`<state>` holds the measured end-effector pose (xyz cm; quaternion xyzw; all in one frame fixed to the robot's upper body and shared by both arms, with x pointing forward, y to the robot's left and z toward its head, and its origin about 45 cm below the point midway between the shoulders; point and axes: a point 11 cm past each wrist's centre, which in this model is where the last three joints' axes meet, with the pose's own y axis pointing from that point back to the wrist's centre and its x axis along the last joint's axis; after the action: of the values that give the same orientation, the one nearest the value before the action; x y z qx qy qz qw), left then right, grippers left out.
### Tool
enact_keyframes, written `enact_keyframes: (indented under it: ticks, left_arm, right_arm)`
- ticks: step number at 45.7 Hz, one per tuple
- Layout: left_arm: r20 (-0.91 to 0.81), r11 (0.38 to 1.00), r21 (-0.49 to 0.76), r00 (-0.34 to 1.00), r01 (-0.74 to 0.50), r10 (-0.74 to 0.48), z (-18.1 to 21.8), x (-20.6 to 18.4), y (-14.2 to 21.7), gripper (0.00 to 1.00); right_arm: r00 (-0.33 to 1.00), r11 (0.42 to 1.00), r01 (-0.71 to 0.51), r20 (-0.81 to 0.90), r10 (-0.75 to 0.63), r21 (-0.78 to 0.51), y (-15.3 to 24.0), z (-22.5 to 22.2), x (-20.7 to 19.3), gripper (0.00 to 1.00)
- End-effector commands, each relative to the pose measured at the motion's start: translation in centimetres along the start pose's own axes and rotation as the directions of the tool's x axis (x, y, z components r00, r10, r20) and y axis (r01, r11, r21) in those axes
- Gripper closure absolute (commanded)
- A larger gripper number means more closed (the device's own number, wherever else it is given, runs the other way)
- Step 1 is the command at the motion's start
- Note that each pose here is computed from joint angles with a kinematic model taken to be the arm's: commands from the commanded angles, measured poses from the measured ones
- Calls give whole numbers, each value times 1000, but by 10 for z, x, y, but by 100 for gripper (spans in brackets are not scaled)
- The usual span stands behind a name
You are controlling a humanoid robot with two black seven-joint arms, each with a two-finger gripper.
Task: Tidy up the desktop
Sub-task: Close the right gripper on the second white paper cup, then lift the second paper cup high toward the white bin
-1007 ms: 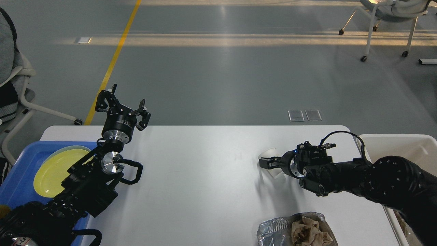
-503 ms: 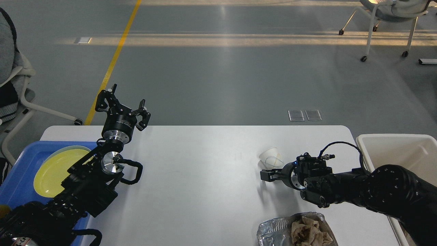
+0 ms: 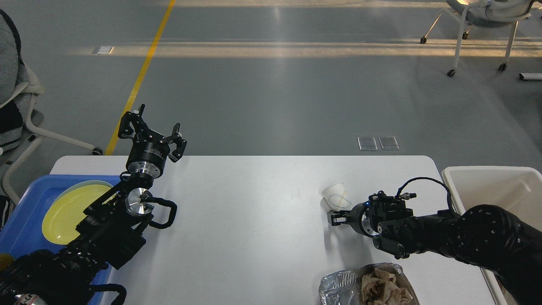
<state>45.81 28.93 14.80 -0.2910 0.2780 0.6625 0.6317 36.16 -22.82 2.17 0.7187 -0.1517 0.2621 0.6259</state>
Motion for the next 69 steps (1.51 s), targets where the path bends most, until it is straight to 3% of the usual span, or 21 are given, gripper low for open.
enact_keyframes:
  ticks: [1,15,28,41,54,63,69]
  left_arm:
    - [0,1000,0,1000,-1,1,0,0,0,0]
    - [0,1000,0,1000,-1,1,0,0,0,0]
    - [0,1000,1,1000,-2,2,0,1,0,0]
    - [0,1000,1,1000,-2,2,0,1,0,0]
    - [0,1000,0,1000,-1,1,0,0,0,0]
    - [0,1000,0,1000,-1,1,0,0,0,0]
    - [0,1000,0,1000,-1,1,0,0,0,0]
  right_arm:
    - [1000,1000,-4,4,4,3,0,-1,3,43]
    - [1000,999,10,0,-10,36,4,-13,7,44]
    - [999,999,-35,13,34,27,67,21,105,44]
    - [989,992,62,126,-75,108,186,25,200,48]
    - [967,918,168,122,-225,360,363,-32,279,50]
    - [989,859,-74,147,-2,507,462,-64,323,50]
    - [990,851,-106,139,39,514,478,-68,328,50]
